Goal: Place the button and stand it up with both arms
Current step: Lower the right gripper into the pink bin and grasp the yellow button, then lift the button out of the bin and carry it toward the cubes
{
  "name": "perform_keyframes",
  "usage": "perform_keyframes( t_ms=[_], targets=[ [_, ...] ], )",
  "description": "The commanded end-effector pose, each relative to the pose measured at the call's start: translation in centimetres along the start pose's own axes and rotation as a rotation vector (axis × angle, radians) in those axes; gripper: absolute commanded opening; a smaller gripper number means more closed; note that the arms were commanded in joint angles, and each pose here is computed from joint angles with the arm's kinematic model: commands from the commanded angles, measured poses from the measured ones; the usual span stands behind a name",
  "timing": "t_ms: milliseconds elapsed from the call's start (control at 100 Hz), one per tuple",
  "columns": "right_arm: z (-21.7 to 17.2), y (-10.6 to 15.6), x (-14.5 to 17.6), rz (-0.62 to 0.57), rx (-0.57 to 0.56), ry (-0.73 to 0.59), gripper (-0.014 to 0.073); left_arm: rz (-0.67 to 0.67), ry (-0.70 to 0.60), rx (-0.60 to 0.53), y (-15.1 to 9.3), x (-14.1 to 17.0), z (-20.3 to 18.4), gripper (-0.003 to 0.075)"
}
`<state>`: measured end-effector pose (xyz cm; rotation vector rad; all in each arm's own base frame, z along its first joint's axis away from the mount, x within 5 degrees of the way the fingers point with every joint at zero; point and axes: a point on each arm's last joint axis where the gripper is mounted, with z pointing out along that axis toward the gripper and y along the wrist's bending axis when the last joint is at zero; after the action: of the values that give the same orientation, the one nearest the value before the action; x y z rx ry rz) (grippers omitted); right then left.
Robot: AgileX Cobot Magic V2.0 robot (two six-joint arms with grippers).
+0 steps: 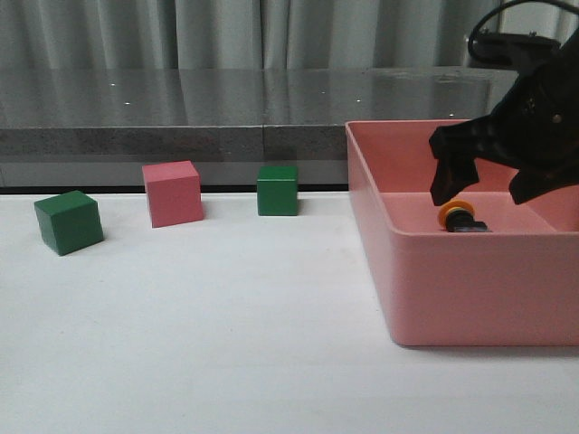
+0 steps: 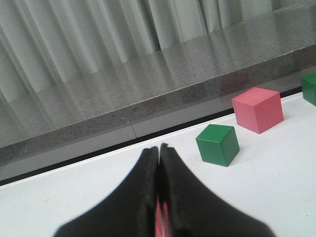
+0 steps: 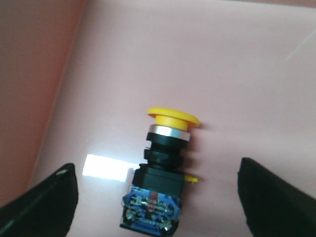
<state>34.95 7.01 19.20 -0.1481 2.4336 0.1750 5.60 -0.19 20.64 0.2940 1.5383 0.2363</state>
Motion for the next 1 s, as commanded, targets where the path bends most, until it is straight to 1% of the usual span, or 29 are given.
perform_keyframes(
  t_ms=[0, 140, 210, 280, 310, 330, 380, 400, 430, 450, 500, 640, 800, 880, 990],
  targets=[
    [-0.4, 0.1, -2.0, -0.021, 0.005, -0.102, 0.0651, -0.014, -0.059, -0.016, -0.3, 0.7, -0.1, -0.002],
    [1.3, 0.0, -1.6, -0.019, 0.006, -0.058, 0.0649, -0.014, -0.059, -0.016, -0.3, 0.7, -0.1, -0.002],
    [1.8, 0.0, -1.4, -0.019, 0.006, -0.039, 0.0607, -0.014, -0.059, -0.016, -0.3, 0.7, -0.1, -0.002],
    [1.9, 0.0, -1.4, -0.019, 0.004, -0.028, 0.0503, -0.014, -0.059, -0.016, -0.3, 0.7, -0.1, -0.002],
    [1.9, 0.0, -1.4, -0.019, 0.004, -0.026, 0.0429, -0.014, -0.059, -0.016, -0.3, 0.7, -0.1, -0.002],
    [1.9, 0.0, -1.4, -0.019, 0.003, -0.024, 0.0397, -0.014, -0.059, -0.016, -0.3, 0.7, -0.1, -0.0019],
    [1.9, 0.0, -1.3, -0.019, 0.003, -0.02, 0.0265, -0.014, -0.059, -0.016, -0.3, 0.7, -0.1, -0.002],
    [1.8, 0.0, -1.3, -0.019, 0.002, -0.018, 0.0233, -0.014, -0.059, -0.016, -0.3, 0.7, -0.1, -0.002],
    [1.8, 0.0, -1.3, -0.019, 0.001, -0.014, 0.0164, -0.014, -0.059, -0.016, -0.3, 0.7, -0.1, -0.0019],
    [1.8, 0.0, -1.3, -0.019, 0.001, -0.012, 0.0132, -0.014, -0.059, -0.016, -0.3, 0.7, -0.1, -0.002],
    [1.6, 0.1, -1.3, -0.019, -0.001, -0.005, 0.0088, -0.014, -0.059, -0.016, -0.3, 0.7, -0.1, -0.0019],
    [0.0, 0.3, -2.1, -0.022, -0.011, -0.018, 0.0088, -0.014, -0.059, -0.016, -0.3, 0.7, -0.1, -0.002],
    [-4.2, 1.3, -5.1, -0.042, -0.046, -0.068, 0.0088, -0.014, -0.059, -0.016, -0.3, 0.7, -0.1, -0.0019],
    [-6.6, 2.7, -6.9, -0.071, -0.081, -0.1, 0.0088, -0.014, -0.059, -0.016, -0.3, 0.7, -0.1, -0.002],
    [-8.7, 5.9, -8.7, -0.148, -0.148, -0.126, 0.0087, -0.014, -0.059, -0.016, -0.3, 0.7, -0.1, -0.002]
  ],
)
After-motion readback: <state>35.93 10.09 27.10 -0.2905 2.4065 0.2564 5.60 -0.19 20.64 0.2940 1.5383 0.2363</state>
